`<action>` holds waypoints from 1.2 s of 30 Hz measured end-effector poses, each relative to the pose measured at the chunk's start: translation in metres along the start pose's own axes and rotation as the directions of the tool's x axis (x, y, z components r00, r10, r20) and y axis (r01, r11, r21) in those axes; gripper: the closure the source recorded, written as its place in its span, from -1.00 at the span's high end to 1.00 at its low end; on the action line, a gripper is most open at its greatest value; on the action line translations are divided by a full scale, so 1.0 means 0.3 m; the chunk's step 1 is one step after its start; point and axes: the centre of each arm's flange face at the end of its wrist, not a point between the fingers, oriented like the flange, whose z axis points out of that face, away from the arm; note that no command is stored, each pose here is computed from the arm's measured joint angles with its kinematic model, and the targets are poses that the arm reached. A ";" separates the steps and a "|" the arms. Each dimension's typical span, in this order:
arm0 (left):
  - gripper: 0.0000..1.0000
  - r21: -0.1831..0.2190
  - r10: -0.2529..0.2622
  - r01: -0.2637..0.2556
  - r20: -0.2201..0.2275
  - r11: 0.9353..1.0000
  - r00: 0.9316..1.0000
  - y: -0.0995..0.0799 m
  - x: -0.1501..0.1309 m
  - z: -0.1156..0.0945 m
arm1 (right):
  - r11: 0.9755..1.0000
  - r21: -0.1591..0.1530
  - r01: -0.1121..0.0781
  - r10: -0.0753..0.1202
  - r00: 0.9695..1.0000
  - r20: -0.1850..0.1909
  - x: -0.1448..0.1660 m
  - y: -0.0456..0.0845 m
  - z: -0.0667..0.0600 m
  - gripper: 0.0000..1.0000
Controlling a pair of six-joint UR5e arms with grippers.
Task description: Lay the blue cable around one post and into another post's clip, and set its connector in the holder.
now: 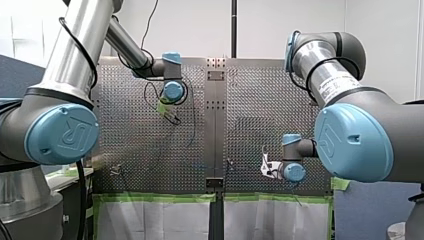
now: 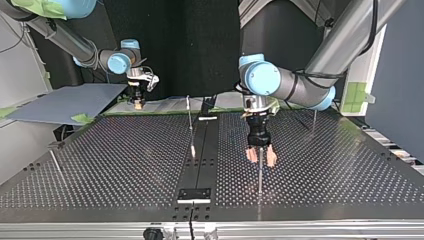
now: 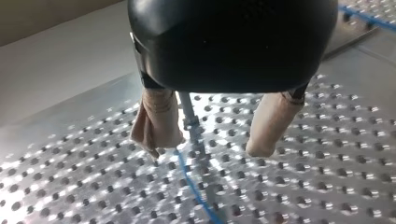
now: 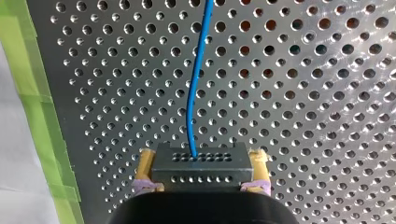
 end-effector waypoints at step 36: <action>1.00 -0.073 -0.037 0.036 -0.018 0.997 0.999 0.178 -0.029 0.132 | 1.000 -0.005 0.020 -0.020 1.000 0.008 -0.002 -0.007 -0.004 -1.00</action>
